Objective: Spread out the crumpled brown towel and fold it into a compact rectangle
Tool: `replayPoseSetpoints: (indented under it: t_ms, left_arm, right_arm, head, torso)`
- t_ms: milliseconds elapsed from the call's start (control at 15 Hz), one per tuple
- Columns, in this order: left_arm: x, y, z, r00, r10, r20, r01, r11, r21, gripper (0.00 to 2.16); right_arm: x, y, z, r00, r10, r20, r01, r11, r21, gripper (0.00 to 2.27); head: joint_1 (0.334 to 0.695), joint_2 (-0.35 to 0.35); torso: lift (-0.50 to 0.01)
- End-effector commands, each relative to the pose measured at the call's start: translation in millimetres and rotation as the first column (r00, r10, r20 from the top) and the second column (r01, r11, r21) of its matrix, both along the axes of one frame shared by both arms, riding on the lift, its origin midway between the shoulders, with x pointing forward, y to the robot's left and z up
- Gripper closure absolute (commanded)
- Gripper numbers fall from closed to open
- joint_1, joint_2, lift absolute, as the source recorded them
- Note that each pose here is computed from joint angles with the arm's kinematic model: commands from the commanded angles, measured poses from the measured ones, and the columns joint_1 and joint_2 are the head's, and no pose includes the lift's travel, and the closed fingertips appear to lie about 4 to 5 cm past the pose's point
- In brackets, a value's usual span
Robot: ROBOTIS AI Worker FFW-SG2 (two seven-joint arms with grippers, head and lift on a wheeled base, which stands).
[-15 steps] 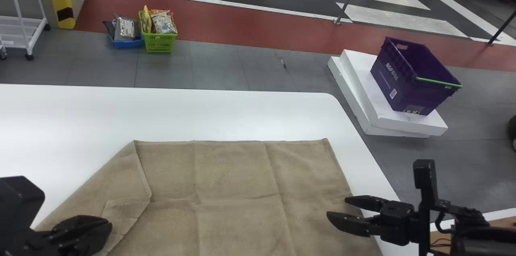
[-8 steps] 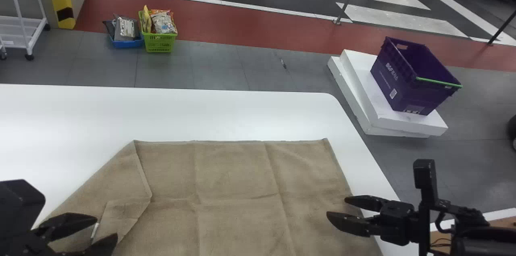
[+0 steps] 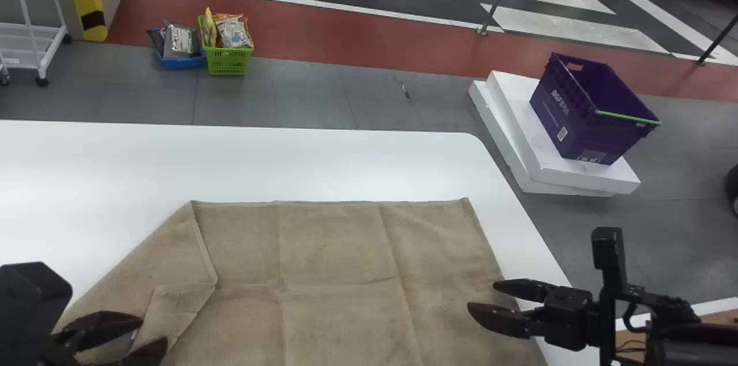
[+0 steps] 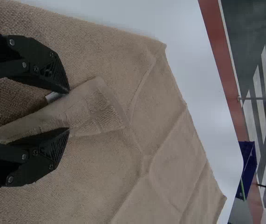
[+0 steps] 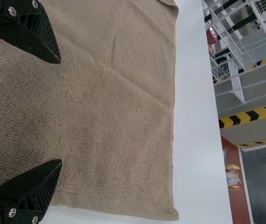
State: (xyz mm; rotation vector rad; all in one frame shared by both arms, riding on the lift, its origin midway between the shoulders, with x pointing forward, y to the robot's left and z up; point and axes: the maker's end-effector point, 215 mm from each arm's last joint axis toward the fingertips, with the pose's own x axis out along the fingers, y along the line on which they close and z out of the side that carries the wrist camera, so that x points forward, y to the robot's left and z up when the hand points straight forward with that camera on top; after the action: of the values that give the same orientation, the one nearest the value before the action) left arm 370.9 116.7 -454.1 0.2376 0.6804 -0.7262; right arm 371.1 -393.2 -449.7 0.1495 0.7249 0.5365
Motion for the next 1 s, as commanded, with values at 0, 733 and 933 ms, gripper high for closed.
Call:
replayPoseSetpoints:
  t_ms: [0,733,933]
  left_arm:
    - [-3,-4,-1,1.000,-0.013,-0.003,0.013,1.000,-0.002,0.82]
    - [60,23,73,0.976,0.102,0.195,-0.103,0.995,-0.008,1.14]
    - [108,43,84,0.944,0.167,0.285,-0.174,0.985,0.001,1.14]
  right_arm:
    - [0,1,0,1.000,0.002,-0.001,-0.002,1.000,0.000,0.04]
    - [-5,0,-4,1.000,-0.004,-0.010,0.004,1.000,0.004,0.04]
    - [-8,0,-6,1.000,-0.006,-0.015,0.006,1.000,0.006,0.04]
  head:
    - [0.695,-0.350]
    - [0.695,-0.350]
    - [0.695,-0.342]
  torso:
    - [-0.127]
    - [-0.127]
    - [-0.127]
